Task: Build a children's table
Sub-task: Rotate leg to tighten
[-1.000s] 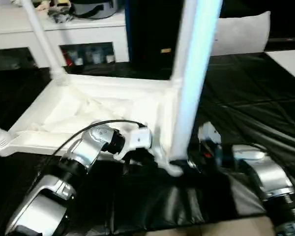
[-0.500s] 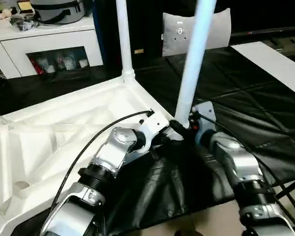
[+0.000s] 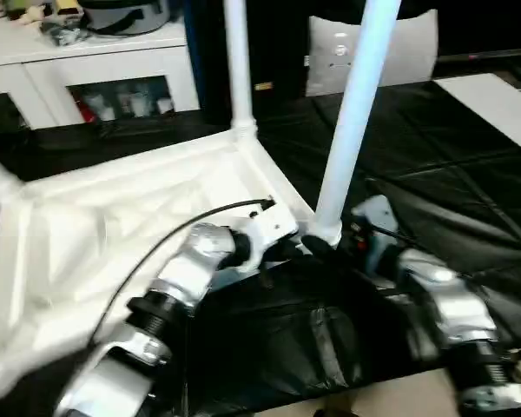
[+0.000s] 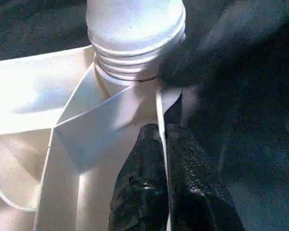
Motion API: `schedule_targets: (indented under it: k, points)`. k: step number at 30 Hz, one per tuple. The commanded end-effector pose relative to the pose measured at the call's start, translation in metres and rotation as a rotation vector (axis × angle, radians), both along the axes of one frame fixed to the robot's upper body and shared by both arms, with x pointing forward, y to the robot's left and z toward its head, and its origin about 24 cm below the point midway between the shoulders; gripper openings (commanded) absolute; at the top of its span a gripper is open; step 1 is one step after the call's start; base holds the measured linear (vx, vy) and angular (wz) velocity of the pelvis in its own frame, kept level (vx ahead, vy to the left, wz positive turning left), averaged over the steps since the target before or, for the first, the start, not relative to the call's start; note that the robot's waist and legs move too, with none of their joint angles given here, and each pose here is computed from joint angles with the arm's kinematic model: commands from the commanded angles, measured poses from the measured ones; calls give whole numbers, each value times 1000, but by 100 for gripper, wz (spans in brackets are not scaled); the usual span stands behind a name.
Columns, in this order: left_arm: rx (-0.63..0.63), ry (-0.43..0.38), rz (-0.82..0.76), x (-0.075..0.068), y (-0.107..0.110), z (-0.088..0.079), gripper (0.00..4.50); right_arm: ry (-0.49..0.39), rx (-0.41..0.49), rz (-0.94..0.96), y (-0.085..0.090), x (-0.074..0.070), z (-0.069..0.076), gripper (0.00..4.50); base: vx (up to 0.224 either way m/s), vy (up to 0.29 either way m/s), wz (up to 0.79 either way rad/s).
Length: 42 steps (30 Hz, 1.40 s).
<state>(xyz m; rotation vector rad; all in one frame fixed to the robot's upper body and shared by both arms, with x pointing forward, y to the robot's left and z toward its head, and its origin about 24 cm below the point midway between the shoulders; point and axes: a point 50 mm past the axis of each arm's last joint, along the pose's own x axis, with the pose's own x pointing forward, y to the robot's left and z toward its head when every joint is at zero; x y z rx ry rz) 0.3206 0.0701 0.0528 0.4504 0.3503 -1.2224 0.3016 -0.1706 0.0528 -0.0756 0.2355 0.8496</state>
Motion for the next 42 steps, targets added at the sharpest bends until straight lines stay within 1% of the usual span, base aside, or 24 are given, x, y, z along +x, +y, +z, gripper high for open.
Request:
schedule_targets:
  k: [1,2,4,6,8,12,15,16,17,20,21,23,24,25,29,30,31,32,35,42]
  points:
    - [-17,-31,-132,-5,-4,6,0,-31,21,79,1,-3,10,445,0,0,0]
    - [0,-14,-217,-9,1,5,0,-27,14,140,-3,-6,13,445,0,0,0]
    - [15,-5,-270,-12,4,5,0,-32,3,175,-5,-7,15,445,0,0,0]
    - [52,7,-355,-15,11,4,0,-34,-27,262,-8,-10,19,445,0,0,0]
    - [60,7,-372,-15,13,4,0,-32,-37,286,-8,-11,19,445,0,0,0]
    - [87,19,-463,-15,20,6,0,4,-62,415,-6,-17,18,445,0,0,0]
    - [93,23,-489,-14,21,8,0,14,-41,449,-3,-17,19,445,0,0,0]
    - [92,24,-491,-13,22,8,0,17,-35,457,-3,-17,20,427,0,0,0]
    - [93,28,-497,-12,23,10,0,37,-21,474,-1,-18,20,427,0,0,0]
    - [94,30,-501,-11,24,10,0,60,-8,491,-1,-18,20,396,0,0,0]
    - [95,30,-502,-11,24,10,0,64,-2,496,0,-18,20,396,0,0,0]
    - [97,30,-500,-9,26,10,0,76,11,514,1,-20,21,373,0,0,0]
    - [98,30,-500,-9,26,10,0,78,12,516,1,-20,21,373,0,0,0]
    - [97,31,-500,-9,27,10,0,79,14,517,1,-20,21,355,0,0,0]
    - [96,36,-502,-9,27,9,0,92,26,526,2,-21,20,319,0,0,0]
    - [96,36,-503,-9,27,9,0,94,28,527,2,-21,20,319,0,0,0]
    - [96,37,-504,-9,27,9,0,95,30,528,2,-22,20,301,0,0,0]
    - [95,37,-505,-9,27,9,0,96,32,529,2,-22,20,301,0,0,0]
    - [95,38,-507,-9,27,8,0,105,41,537,3,-23,20,279,0,0,0]
    - [91,44,-492,-8,29,7,0,127,58,556,5,-26,19,218,0,0,0]
